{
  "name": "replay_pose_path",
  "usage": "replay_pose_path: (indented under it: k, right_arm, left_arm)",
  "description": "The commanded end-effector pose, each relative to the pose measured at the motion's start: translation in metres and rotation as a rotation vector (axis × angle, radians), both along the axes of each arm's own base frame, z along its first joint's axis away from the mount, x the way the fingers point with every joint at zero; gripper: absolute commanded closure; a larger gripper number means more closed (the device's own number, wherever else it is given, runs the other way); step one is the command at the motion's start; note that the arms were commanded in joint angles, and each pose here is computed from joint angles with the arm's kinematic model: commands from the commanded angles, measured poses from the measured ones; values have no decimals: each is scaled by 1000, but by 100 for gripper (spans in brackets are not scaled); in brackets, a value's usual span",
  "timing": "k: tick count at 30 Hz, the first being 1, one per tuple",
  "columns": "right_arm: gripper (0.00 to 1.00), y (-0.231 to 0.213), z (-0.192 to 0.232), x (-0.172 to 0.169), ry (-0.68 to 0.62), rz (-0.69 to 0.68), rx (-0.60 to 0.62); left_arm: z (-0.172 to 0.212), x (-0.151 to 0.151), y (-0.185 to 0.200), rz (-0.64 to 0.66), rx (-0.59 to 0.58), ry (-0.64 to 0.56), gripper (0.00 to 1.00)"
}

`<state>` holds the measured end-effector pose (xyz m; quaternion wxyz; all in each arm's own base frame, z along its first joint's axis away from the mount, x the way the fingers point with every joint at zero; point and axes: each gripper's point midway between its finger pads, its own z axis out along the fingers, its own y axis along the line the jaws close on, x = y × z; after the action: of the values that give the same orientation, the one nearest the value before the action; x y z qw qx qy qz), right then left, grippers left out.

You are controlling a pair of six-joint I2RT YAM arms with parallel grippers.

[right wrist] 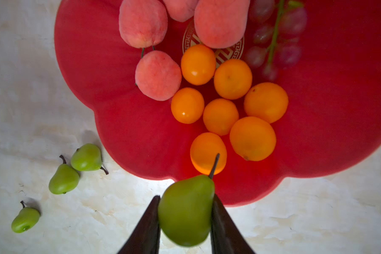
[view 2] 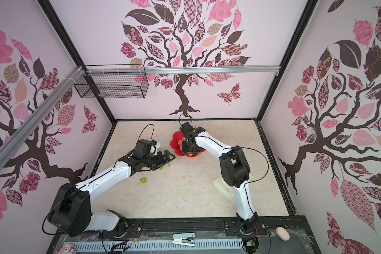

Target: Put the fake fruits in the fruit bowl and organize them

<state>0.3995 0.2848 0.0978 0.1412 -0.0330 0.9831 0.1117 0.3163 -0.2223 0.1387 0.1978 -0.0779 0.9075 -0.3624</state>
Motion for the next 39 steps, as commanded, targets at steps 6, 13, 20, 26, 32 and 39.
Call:
replay_pose_path:
  k: [6, 13, 20, 26, 32, 39]
  right_arm:
    - [63, 15, -10, 10, 33, 27, 27]
    - [62, 31, -20, 14, 69, 51, 71]
    - [61, 40, -33, 13, 114, 63, 97]
    - [61, 43, -43, 12, 142, 70, 98]
    - [59, 44, -46, 13, 146, 69, 97]
    - [57, 43, -36, 18, 119, 70, 89]
  left_arm:
    - [9, 9, -2, 0, 8, -42, 2]
    - [4, 4, 0, -4, 17, -30, 2]
    - [2, 0, 4, -4, 33, -23, 2]
    - [1, -3, 6, -4, 40, -19, 2]
    - [-7, -8, 10, -5, 56, -3, 2]
    - [-4, -10, 11, -7, 62, -10, 2]
